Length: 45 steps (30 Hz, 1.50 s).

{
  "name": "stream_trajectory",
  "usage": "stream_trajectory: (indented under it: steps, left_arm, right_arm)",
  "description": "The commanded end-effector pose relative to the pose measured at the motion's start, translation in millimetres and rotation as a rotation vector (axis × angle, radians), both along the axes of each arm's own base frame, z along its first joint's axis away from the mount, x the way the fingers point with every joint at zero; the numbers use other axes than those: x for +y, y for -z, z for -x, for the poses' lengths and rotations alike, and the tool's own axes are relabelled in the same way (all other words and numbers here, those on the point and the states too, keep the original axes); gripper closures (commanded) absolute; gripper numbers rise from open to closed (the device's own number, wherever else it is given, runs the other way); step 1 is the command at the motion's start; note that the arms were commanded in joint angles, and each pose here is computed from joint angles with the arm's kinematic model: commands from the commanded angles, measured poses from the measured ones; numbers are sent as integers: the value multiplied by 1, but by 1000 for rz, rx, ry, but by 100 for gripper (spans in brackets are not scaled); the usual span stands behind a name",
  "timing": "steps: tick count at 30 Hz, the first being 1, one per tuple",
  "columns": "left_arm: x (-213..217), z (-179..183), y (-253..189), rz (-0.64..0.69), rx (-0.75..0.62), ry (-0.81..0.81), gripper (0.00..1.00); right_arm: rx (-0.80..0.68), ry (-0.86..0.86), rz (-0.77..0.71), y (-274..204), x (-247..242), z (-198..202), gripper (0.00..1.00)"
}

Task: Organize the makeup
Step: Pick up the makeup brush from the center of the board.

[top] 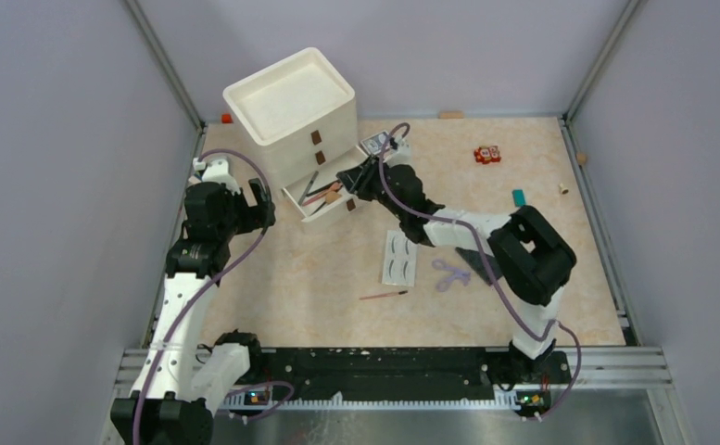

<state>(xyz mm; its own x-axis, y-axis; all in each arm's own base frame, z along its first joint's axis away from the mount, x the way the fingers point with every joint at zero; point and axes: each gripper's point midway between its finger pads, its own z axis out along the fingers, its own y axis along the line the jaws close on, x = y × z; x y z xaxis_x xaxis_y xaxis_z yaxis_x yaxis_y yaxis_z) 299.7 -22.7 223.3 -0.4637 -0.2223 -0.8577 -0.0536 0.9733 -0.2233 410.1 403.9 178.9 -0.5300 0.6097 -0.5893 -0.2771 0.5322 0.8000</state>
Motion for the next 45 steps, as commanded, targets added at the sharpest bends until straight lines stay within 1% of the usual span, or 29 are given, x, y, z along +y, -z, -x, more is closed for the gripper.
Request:
stream_trajectory:
  steps: [1, 3, 7, 11, 12, 15, 17, 21, 25, 29, 32, 37, 40, 45]
  left_arm:
    - [-2, -6, -15, 14, -64, 9, 1]
    - [-2, -7, -15, 16, -63, 11, 1]
    - [-4, -9, -13, 21, -56, 23, 1]
    - [-3, -10, -12, 21, -51, 17, 1]
    - [-3, -10, -11, 22, -48, 17, 1]
    - [-4, -11, -10, 26, -44, 23, 1]
    - [-5, -11, -9, 28, -40, 30, 1]
    - [-6, -12, -8, 30, -36, 33, 1]
    - [-6, -11, -7, 30, -33, 34, 1]
    - [-6, -11, -7, 31, -36, 35, 1]
    - [-6, -11, -7, 31, -36, 35, 1]
    - [-6, -11, -7, 30, -35, 34, 1]
    - [-6, -11, -8, 29, -38, 32, 1]
    - [-6, -11, -7, 31, -36, 35, 1]
  right_arm:
    - [-325, -207, 239, -64, -5, 36, 65]
    - [-351, -296, 373, -60, -12, 52, 65]
    - [-281, -523, 647, -20, -34, 89, 64]
    - [-179, -747, 808, 22, -62, 135, 64]
    - [-151, -764, 853, 32, -70, 144, 64]
    - [-144, -780, 1041, 64, -87, 168, 64]
    - [-168, -857, 1103, 80, -88, 191, 64]
    - [-196, -999, 1139, 100, -87, 220, 64]
    - [-291, -1063, 1160, 103, -87, 224, 62]
    - [-411, -1195, 1147, 101, -83, 235, 60]
    - [-501, -1233, 1166, 100, -81, 234, 59]
    - [-604, -1301, 1199, 104, -82, 235, 59]
    - [-626, -1325, 1225, 109, -85, 234, 59]
    - [-596, -1373, 1241, 121, -90, 237, 60]
